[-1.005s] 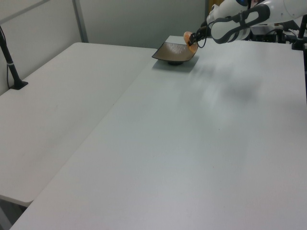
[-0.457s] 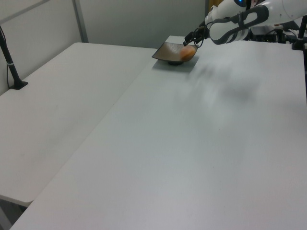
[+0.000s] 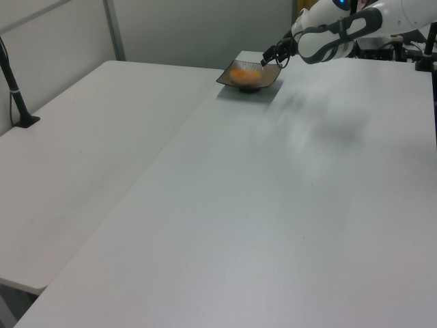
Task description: Bread is placed on a ceramic plate
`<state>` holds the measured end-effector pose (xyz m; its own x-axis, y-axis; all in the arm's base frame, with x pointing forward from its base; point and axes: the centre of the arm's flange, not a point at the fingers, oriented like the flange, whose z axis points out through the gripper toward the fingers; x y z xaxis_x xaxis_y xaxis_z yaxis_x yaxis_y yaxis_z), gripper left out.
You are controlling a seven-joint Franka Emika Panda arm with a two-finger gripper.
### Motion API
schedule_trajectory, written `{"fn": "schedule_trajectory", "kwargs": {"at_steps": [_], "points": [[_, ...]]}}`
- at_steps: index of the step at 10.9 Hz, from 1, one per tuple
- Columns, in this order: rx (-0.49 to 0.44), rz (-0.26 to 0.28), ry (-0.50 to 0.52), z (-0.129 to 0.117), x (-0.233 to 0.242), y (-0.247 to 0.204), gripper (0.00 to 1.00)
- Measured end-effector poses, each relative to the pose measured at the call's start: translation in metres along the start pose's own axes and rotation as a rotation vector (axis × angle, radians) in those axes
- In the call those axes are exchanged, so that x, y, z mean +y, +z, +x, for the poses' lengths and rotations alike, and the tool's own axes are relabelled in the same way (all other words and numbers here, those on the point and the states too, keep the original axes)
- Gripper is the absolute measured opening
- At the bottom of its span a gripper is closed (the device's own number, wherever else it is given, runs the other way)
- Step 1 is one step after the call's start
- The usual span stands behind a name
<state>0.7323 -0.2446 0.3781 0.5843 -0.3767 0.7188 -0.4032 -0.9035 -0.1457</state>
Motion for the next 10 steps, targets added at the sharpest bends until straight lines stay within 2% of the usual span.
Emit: {"fn": "schedule_trajectory", "kwargs": {"at_steps": [3, 4, 7, 10], "points": [[0.007, 0.001, 0.000, 0.003, 0.000, -0.002, 0.92], [0.004, 0.003, 0.000, 0.007, -0.001, -0.004, 0.99], [-0.166, 0.005, -0.041, 0.017, -0.005, -0.020, 1.00], [-0.382, -0.037, -0.120, 0.034, 0.005, -0.067, 1.00]]}}
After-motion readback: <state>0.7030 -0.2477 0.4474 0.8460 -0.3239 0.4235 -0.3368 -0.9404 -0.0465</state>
